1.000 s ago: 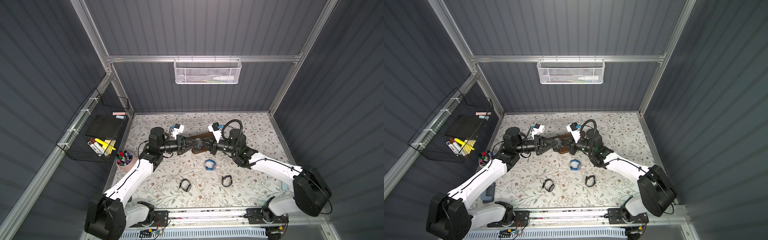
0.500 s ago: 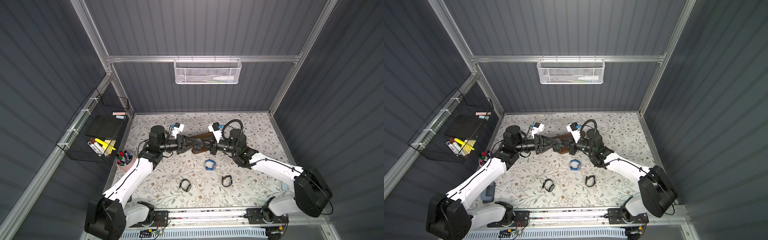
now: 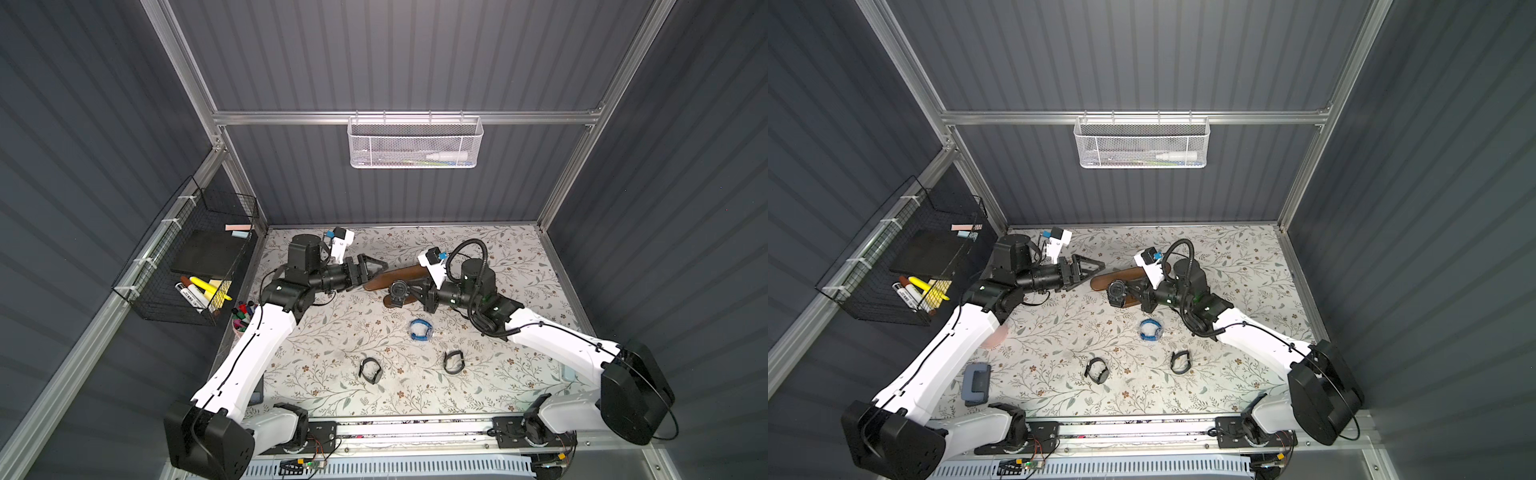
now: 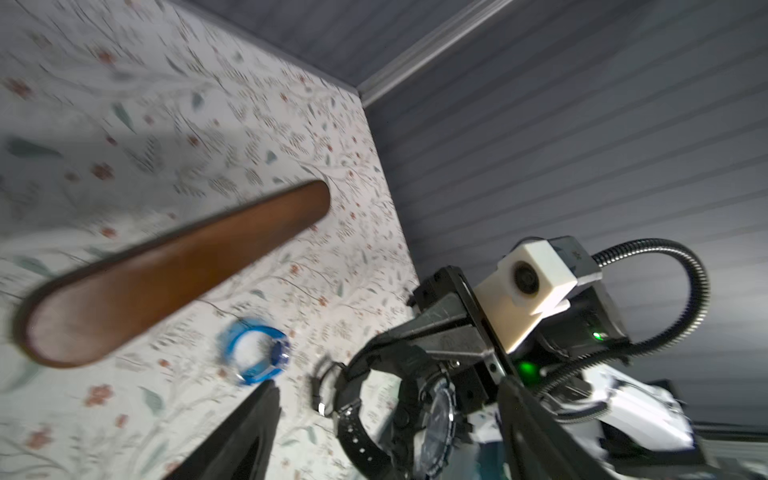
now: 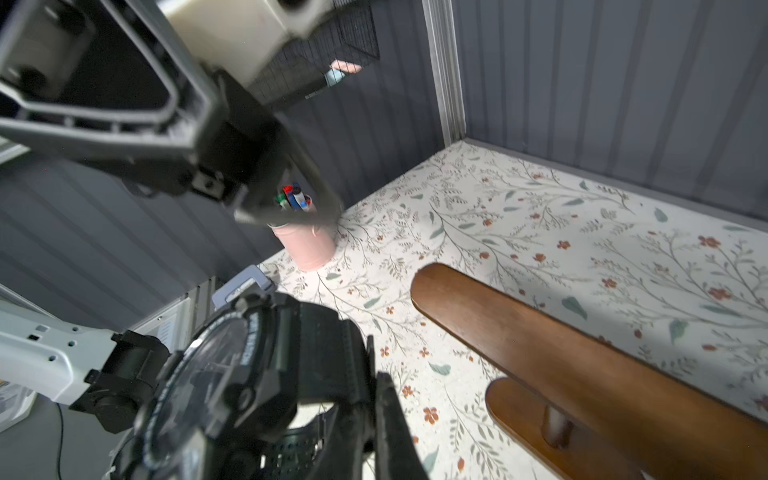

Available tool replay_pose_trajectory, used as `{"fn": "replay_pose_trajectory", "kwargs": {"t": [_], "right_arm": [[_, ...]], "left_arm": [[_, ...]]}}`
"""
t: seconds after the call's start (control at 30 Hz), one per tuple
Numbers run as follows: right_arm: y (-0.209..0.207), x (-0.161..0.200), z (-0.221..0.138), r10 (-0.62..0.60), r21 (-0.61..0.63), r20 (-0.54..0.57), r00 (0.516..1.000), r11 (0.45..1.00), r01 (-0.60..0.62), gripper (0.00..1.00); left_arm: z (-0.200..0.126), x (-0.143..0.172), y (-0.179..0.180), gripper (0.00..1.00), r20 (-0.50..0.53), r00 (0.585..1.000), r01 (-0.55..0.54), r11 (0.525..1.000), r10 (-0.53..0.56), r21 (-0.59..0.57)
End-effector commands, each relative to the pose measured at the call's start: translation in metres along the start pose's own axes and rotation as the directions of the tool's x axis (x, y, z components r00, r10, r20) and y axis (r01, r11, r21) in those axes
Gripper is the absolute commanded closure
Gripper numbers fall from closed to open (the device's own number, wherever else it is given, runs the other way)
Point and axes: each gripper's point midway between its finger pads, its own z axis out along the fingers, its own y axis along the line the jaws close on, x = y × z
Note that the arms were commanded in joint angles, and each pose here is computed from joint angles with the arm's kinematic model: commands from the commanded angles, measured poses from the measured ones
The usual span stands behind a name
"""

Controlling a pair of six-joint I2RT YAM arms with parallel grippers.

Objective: Place watch on stand
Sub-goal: Pick up the watch at the center of the board.

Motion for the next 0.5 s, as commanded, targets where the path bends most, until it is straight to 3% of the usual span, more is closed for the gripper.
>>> {"fn": "replay_pose_trajectory", "kwargs": {"t": [0.0, 0.1, 0.23, 0.37, 0.47], "right_arm": [[-0.001, 0.004, -0.004, -0.04, 0.048, -0.042, 0.998, 0.998, 0.042, 1.0], [-0.001, 0.018, -0.001, -0.061, 0.053, -0.076, 0.995, 0.996, 0.065, 1.0], [-0.002, 0.033, 0.009, -0.041, 0.057, -0.112, 0.993, 0.997, 0.048, 1.0], [-0.004, 0.044, 0.018, -0.02, 0.081, -0.139, 0.99, 0.996, 0.031, 1.0], [-0.006, 0.049, 0.022, -0.006, 0.09, -0.151, 0.989, 0.996, 0.02, 1.0]], "left_arm": [[-0.029, 0.003, 0.023, 0.19, 0.038, 0.97, -0.224, 0.94, 0.241, -0.259], [-0.038, 0.008, 0.022, 0.2, 0.045, 0.932, -0.32, 0.878, 0.358, -0.355], [-0.022, 0.033, 0.02, 0.22, -0.053, 0.886, -0.434, 0.785, 0.46, -0.442], [-0.009, 0.051, 0.008, 0.22, -0.063, 0.864, -0.476, 0.767, 0.5, -0.431], [-0.001, 0.065, 0.007, 0.23, -0.103, 0.871, -0.476, 0.778, 0.48, -0.409]]}}
